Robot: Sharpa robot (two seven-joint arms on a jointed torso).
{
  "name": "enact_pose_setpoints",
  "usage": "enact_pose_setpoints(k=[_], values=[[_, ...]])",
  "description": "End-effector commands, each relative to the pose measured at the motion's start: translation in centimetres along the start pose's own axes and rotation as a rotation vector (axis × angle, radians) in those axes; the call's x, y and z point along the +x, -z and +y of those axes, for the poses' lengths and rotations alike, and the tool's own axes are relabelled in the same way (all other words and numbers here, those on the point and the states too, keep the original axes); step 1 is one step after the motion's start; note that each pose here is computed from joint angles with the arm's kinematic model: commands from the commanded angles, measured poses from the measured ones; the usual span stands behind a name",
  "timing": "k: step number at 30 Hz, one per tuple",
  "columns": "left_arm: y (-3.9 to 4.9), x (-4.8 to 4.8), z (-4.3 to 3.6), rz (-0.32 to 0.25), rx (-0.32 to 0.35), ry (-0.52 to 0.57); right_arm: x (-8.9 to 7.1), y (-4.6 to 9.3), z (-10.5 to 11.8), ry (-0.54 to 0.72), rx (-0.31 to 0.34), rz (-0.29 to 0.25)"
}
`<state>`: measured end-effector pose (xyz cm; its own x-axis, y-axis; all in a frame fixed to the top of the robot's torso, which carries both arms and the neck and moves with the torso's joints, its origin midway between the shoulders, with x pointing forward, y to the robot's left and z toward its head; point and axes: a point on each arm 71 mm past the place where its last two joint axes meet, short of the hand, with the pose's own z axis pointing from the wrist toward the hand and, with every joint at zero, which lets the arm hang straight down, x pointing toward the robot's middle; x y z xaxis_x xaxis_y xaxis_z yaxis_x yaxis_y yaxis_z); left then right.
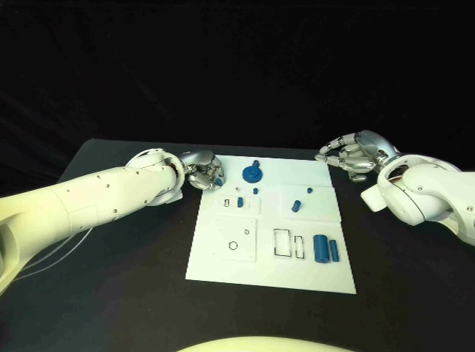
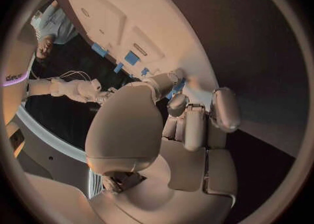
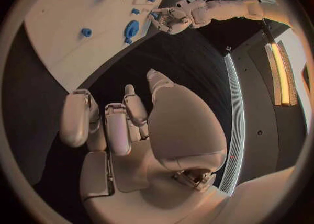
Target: Assemble the parts on the task board
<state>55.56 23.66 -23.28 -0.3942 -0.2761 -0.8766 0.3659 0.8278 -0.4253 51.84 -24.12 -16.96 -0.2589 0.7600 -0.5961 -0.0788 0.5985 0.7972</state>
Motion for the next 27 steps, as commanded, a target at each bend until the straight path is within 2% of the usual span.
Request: enact_pose_setpoints(k=[1,27], values=[[-0.02,0.04,-0.14,0.002,0.005,0.004,0.04,0.00,0.01,0.001,-0.003,0.001],[0.07,0.07,-0.04,0.011,0.003,0.018,0.10,-0.02,-0.05,0.000,-0.002,0.002]])
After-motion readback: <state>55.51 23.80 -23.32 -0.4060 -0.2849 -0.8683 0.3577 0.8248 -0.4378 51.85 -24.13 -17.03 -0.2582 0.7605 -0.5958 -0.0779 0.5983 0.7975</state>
